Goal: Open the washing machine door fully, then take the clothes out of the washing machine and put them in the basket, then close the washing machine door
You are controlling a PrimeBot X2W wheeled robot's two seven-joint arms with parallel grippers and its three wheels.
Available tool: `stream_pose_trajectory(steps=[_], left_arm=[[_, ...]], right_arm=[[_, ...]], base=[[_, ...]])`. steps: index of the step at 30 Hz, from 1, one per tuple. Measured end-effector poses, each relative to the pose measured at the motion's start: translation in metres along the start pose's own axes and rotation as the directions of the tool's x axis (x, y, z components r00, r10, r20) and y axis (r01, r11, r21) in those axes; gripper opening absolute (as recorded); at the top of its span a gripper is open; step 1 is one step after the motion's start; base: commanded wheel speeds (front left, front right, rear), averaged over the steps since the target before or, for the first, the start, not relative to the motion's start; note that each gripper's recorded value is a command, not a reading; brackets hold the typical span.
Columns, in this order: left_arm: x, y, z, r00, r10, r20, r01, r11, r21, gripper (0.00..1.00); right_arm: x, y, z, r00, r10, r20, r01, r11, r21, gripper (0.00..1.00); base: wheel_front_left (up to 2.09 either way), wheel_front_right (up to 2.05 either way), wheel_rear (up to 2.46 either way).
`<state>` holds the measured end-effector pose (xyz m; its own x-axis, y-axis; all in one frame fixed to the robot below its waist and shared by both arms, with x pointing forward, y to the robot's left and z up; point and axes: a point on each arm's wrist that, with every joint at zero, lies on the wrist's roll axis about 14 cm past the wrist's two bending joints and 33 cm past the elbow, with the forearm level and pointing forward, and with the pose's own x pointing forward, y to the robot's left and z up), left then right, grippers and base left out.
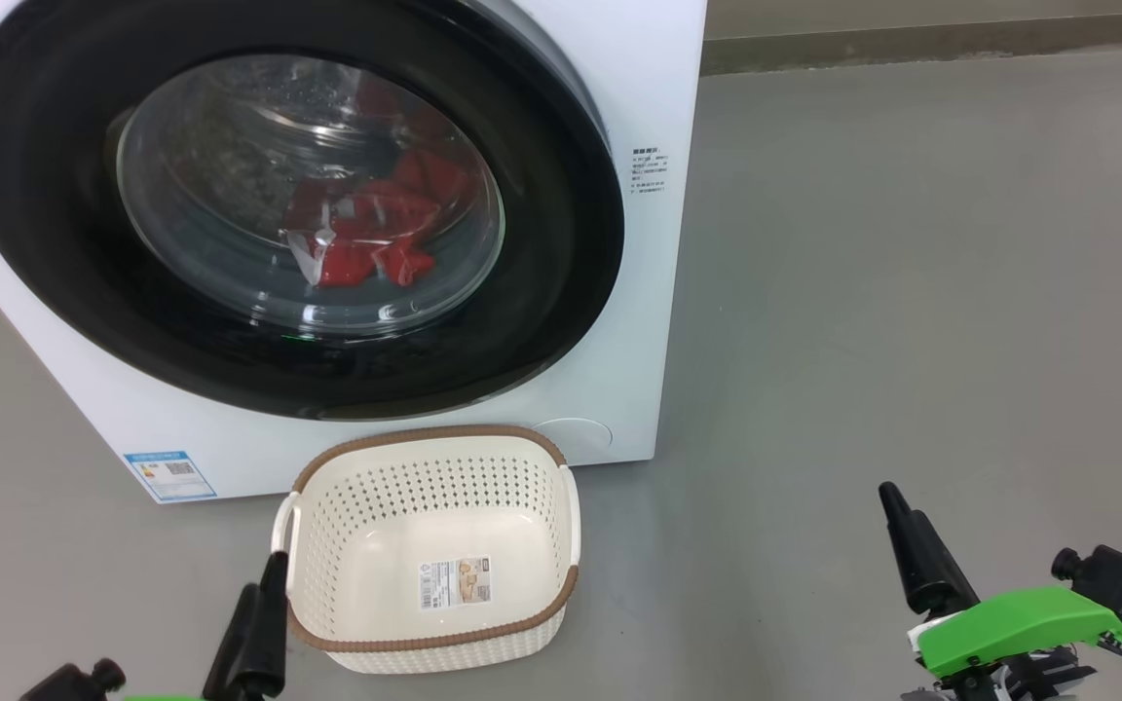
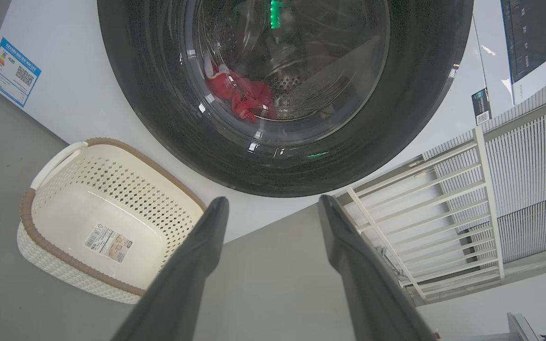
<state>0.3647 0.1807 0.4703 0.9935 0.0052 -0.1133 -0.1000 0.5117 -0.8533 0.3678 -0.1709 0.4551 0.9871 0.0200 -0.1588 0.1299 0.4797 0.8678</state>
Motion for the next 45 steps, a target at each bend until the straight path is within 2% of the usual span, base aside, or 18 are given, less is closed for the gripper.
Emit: stream_pose_trajectory(steps=[6, 18, 31, 45], left_arm=[[0.001, -0.004, 0.004, 1.000, -0.015, 0.016, 0.014, 0.996, 0.086, 1.00], [0.001, -0.007, 0.006, 0.999, -0.023, 0.034, 0.016, 0.978, 0.208, 1.00], [-0.001, -0.008, 0.007, 0.998, -0.035, 0.048, 0.020, 0.955, 0.296, 1.00], [-0.002, -0.016, 0.012, 0.994, -0.078, 0.074, 0.040, 0.909, 0.415, 1.00]], right_arm=[[0.000, 0.005, -0.003, 1.000, 0.017, -0.006, -0.017, 0.996, -0.088, 1.00], [0.000, 0.011, 0.003, 0.999, 0.041, 0.017, -0.037, 0.979, -0.202, 1.00], [0.000, 0.021, 0.004, 0.996, 0.084, 0.027, -0.071, 0.942, -0.328, 1.00], [0.002, 0.035, 0.007, 0.989, 0.141, 0.040, -0.107, 0.881, -0.460, 1.00]], base=[[0.00, 0.00, 0.00], [0.00, 0.00, 0.00], [0.00, 0.00, 0.00], [0.00, 0.00, 0.00]])
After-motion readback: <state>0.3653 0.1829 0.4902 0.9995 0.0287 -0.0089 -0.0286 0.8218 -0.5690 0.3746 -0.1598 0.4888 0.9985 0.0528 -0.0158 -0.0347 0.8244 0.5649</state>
